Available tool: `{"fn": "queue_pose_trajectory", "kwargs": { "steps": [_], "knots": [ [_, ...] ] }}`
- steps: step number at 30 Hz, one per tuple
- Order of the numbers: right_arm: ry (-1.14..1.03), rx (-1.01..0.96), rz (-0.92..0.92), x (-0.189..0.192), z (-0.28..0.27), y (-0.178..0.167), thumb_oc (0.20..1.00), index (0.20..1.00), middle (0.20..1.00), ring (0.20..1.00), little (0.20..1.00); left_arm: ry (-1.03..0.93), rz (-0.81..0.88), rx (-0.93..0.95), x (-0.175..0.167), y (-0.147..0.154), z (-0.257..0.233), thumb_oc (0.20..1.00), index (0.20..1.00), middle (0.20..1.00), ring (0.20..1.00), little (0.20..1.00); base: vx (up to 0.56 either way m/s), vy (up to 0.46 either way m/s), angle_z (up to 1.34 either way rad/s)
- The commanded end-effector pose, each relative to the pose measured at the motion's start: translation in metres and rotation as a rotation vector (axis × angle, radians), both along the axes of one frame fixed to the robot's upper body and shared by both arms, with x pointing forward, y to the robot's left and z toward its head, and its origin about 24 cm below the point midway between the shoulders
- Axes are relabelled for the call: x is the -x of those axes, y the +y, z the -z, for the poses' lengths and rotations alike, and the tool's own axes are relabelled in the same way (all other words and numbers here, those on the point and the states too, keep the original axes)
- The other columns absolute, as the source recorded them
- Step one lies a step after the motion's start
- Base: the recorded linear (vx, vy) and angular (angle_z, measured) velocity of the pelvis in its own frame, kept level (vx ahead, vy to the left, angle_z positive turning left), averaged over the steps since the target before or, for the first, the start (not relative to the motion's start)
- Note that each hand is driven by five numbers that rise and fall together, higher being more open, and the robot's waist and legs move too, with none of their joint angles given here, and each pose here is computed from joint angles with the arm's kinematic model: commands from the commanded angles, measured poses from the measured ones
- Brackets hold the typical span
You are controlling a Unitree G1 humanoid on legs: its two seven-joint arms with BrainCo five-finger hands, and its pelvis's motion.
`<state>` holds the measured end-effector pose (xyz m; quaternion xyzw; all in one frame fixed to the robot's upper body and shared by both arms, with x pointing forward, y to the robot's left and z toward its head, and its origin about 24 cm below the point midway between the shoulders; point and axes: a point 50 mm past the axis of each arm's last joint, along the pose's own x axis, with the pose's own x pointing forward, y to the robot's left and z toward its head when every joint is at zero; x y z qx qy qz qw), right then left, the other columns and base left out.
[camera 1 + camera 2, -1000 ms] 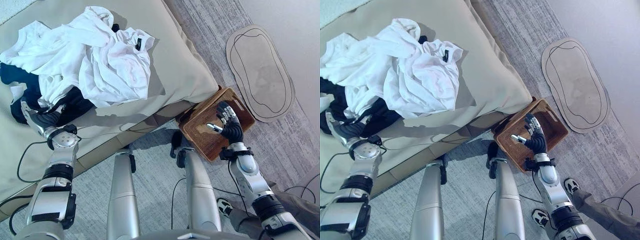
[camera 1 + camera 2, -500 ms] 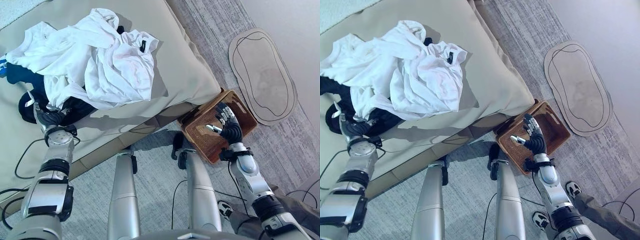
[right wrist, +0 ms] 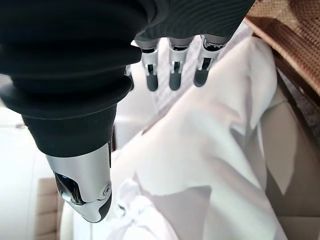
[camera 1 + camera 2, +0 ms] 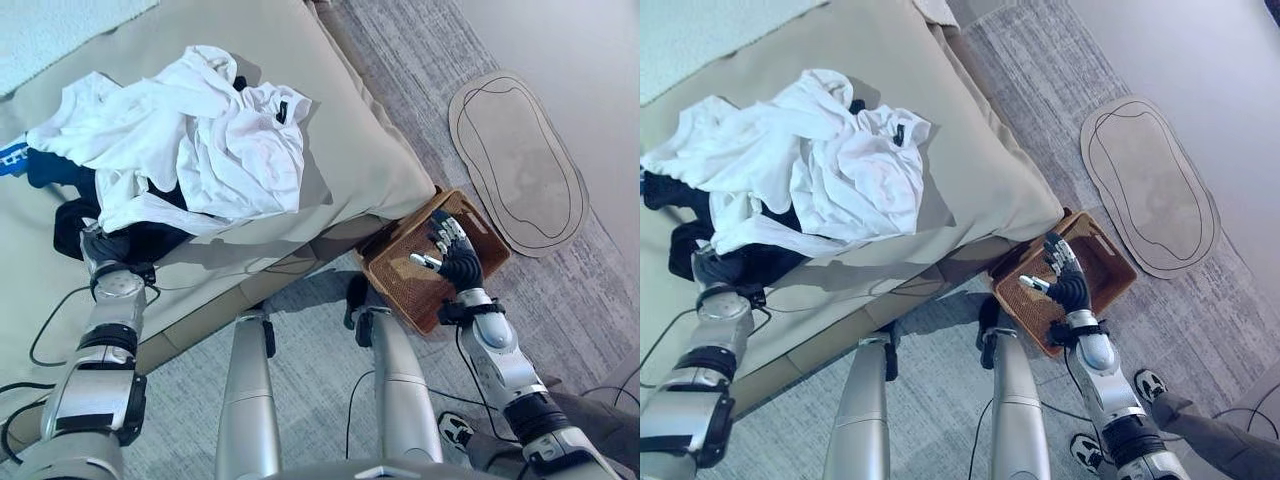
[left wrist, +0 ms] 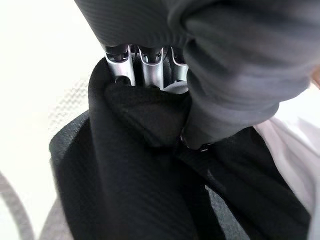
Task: Pick up clothes into the bucket
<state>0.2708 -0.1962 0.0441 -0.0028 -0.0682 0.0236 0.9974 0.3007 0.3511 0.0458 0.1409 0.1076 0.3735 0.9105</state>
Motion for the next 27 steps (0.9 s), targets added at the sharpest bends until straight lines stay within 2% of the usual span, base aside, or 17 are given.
{"fn": "queue_pose_trajectory", "kwargs": {
  "steps": [1,9,11,12,22,27],
  "knots": [
    [-0.081,0.015,0.005,0.003,-0.017,-0.007,1.0,1.0,1.0,1.0,1.0,0.091,0.046,0.1,0.012,-0.024,0.042,0.2,0.2,0.2,0.2,0.2,0.03,-0.034,-0.03],
    [-0.033,0.062,0.049,0.008,-0.005,-0.015,1.0,1.0,1.0,1.0,1.0,-0.127,0.295,0.11,0.008,-0.086,0.035,0.2,0.2,0.2,0.2,0.2,0.02,-0.038,0.07],
    [-0.019,0.069,0.057,0.009,-0.002,-0.017,1.0,1.0,1.0,1.0,1.0,-0.157,0.336,0.109,0.01,-0.092,0.032,0.2,0.2,0.2,0.2,0.2,0.06,-0.041,0.04],
    [0.004,0.083,0.064,0.011,0.003,-0.02,1.0,1.0,1.0,1.0,1.0,-0.221,0.422,0.11,0.011,-0.104,0.022,0.2,0.2,0.2,0.2,0.2,0.06,-0.048,0.09],
    [0.156,0.106,0.061,0.032,0.037,-0.029,1.0,1.0,1.0,1.0,1.0,-0.463,0.75,0.082,0.021,-0.139,-0.033,0.2,0.2,0.2,0.2,0.2,0.08,-0.049,0.05],
    [0.213,0.093,0.033,0.039,0.049,-0.024,1.0,1.0,1.0,1.0,1.0,-0.567,0.815,0.172,0.02,-0.148,-0.051,0.2,0.2,0.2,0.2,0.2,0.09,-0.036,-0.02]
  ]
}}
